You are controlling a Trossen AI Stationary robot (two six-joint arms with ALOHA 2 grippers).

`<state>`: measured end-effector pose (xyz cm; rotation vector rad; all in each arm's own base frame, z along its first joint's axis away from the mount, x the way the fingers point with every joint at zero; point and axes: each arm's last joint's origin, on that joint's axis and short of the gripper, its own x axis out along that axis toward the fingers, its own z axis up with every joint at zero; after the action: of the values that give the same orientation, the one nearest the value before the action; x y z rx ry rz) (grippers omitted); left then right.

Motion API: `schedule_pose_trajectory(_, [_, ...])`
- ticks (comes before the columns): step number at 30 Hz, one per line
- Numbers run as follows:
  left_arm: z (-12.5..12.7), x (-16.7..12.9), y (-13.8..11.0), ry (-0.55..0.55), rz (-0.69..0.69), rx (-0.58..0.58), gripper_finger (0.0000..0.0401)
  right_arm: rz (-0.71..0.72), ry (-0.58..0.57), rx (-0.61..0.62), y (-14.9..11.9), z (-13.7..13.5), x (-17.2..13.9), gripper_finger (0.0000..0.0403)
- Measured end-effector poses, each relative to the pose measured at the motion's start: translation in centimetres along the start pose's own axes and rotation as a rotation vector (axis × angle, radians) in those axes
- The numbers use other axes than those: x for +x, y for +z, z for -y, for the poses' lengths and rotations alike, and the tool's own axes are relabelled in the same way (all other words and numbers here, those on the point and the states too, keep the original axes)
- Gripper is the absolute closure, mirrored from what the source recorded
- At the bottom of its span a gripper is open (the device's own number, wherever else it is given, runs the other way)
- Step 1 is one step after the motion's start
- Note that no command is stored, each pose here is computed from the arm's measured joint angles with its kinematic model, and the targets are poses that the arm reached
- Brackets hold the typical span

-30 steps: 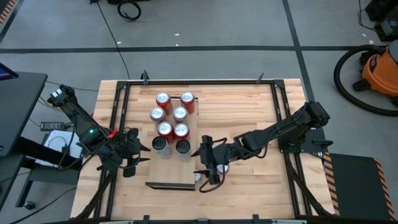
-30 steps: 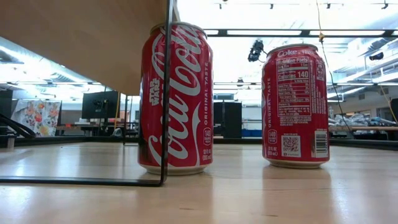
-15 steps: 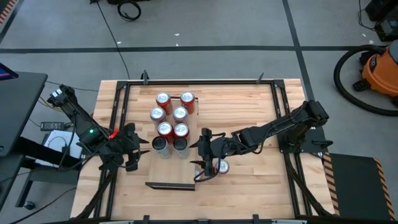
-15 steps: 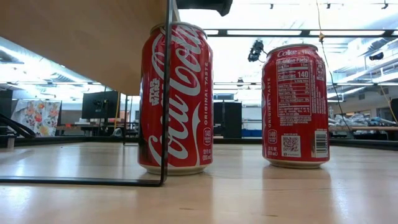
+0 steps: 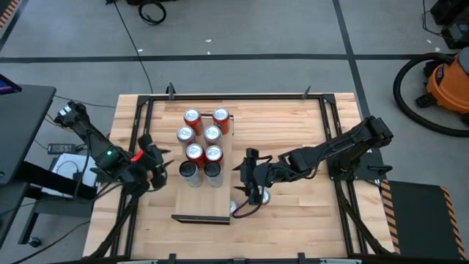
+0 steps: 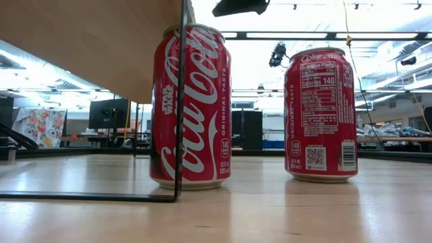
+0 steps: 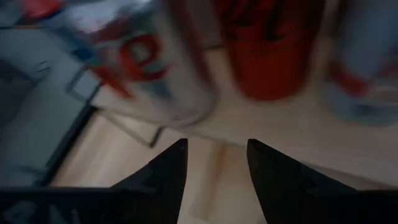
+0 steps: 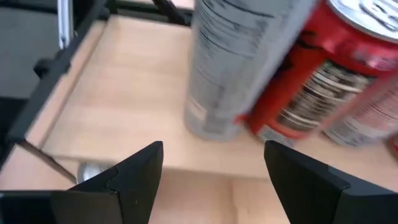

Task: Place canned beverage on shelf
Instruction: Adjust the soda cans on the shelf

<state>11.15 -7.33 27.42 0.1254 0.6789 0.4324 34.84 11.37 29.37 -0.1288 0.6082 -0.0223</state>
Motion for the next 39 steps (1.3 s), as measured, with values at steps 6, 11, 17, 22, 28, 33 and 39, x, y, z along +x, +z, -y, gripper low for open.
schedule_pose_trajectory(6, [-1.6,1.2,-0.1,0.159,-0.055,-0.011,0.0223,-0.015,-0.024,0.0,0.1,0.5,-1.0,0.0117])
schedule_pose_trajectory(11, [-2.6,2.1,0.2,0.258,-0.073,-0.063,0.0223,-0.015,-0.031,-0.002,0.1,0.7,-0.8,0.0122])
schedule_pose_trajectory(17, [-3.2,2.9,0.8,0.319,-0.064,-0.123,0.0223,0.017,-0.026,-0.003,0.4,0.6,-0.8,0.0127])
schedule_pose_trajectory(22, [-3.1,3.3,1.6,0.314,-0.018,-0.147,0.0223,0.022,-0.018,-0.002,0.4,0.6,-0.8,0.0129])
schedule_pose_trajectory(28, [-2.8,3.5,2.2,0.293,0.011,-0.142,0.0223,0.022,-0.012,-0.005,0.4,0.4,-0.8,0.0129])
schedule_pose_trajectory(33, [-2.8,3.5,2.3,0.29,0.017,-0.148,0.0223,0.034,-0.004,-0.007,0.5,0.1,-0.9,0.0132])
schedule_pose_trajectory(39, [-2.7,3.5,2.4,0.277,0.025,-0.164,0.0223,0.036,-0.004,-0.007,0.5,0.2,-0.9,0.0133])
